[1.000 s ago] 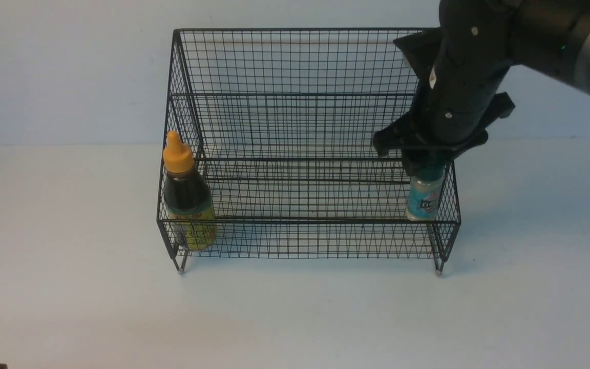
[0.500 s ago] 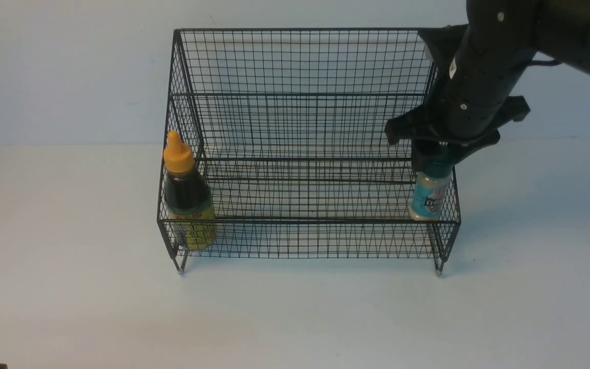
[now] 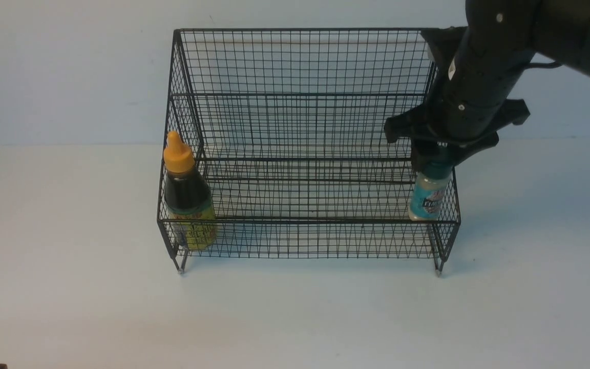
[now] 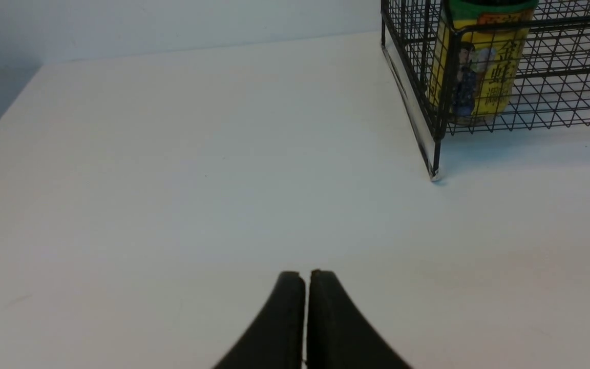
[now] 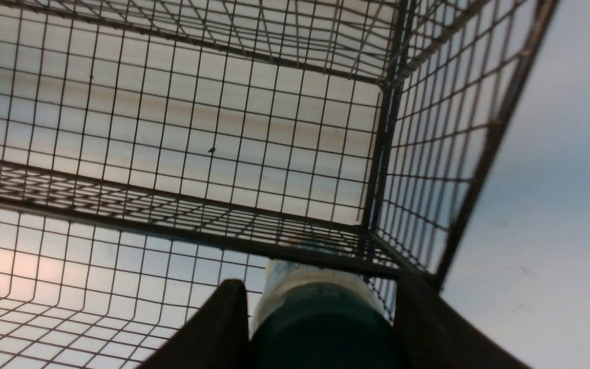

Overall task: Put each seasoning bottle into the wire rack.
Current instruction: Use the right arm to put the condiment bottle back on the shelf

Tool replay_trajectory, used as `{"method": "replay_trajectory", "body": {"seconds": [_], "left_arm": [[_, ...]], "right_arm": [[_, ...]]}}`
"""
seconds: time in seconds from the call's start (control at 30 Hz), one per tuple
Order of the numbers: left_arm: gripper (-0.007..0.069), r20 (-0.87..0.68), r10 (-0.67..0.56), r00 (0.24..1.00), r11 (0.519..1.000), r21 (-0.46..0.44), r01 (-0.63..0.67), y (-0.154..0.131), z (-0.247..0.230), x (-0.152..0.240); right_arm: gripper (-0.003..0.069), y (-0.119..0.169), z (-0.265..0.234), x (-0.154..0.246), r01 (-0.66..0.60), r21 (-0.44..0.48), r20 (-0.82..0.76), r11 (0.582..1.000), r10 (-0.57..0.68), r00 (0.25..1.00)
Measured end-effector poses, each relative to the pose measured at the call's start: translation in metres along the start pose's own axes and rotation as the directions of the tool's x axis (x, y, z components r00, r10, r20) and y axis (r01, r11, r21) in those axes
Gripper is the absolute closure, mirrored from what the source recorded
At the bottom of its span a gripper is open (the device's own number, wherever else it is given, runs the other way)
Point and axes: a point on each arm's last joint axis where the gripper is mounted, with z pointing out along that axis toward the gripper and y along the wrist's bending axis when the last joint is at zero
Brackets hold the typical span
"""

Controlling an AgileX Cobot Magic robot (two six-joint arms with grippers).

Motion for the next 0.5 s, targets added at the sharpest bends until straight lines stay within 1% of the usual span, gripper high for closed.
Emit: {"method": "replay_trajectory", "body": {"seconds": [0.4,0.5], "left_arm": [[0.063,0.0,0.0,1.0,1.0,0.0,0.0,0.0,0.0,0.0],[0.063,0.0,0.0,1.0,1.0,0.0,0.0,0.0,0.0,0.0]], "right_arm": [[0.0319,0.0038,0.003,-0.001,-0.008,-0.019,-0.01,1.0,0.008,1.0],[0.0302,0.0079,0.0032,-0.0001,0.006,-0.016,-0.011,1.0,-0.006,1.0]]}}
